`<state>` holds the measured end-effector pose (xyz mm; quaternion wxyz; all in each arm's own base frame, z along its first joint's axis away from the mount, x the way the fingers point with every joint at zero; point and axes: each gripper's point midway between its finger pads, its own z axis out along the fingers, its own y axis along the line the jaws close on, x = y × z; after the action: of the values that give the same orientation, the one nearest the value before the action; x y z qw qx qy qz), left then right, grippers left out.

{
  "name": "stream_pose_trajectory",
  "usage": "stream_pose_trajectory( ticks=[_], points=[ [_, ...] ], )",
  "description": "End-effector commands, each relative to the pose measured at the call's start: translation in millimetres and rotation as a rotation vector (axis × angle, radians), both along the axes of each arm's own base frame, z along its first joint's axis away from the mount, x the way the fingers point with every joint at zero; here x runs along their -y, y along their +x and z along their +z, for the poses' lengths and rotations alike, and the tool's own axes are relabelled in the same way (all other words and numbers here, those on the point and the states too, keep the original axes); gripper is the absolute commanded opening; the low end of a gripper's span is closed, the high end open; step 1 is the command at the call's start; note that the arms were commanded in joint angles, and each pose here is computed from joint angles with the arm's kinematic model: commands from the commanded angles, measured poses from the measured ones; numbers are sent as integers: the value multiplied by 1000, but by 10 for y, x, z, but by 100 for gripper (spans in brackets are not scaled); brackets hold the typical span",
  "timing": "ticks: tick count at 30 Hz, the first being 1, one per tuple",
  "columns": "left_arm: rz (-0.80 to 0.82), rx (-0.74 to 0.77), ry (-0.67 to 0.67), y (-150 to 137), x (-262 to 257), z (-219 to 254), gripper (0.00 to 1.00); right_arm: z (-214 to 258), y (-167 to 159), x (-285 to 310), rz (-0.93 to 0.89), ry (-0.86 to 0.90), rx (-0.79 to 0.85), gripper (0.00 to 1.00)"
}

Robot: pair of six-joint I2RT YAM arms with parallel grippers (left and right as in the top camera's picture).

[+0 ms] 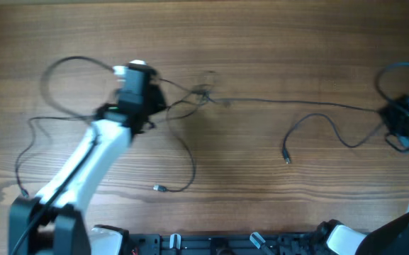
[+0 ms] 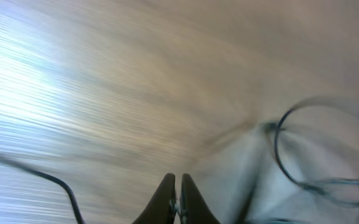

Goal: Untangle cables

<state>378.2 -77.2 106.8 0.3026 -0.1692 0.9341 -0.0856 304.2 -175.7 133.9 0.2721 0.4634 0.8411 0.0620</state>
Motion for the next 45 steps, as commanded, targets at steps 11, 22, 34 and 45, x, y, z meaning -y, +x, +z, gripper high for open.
stream_pose_trajectory(
  ticks=[11, 22, 34, 45],
  points=[
    [214, -24, -64, -35, -733, 56, 4, -43, 404, -445, 325, 111, 142, 100],
    [204, -29, -77, -42, -705, 50, 4, -904, -572, -341, -298, -25, -365, 100],
    [201, -51, -79, -86, -697, 19, 6, -1686, -739, -436, -367, 26, -395, 35],
    [202, -54, -78, -92, -697, 15, 7, 145, 913, 75, 210, -387, 77, 5]
  ],
)
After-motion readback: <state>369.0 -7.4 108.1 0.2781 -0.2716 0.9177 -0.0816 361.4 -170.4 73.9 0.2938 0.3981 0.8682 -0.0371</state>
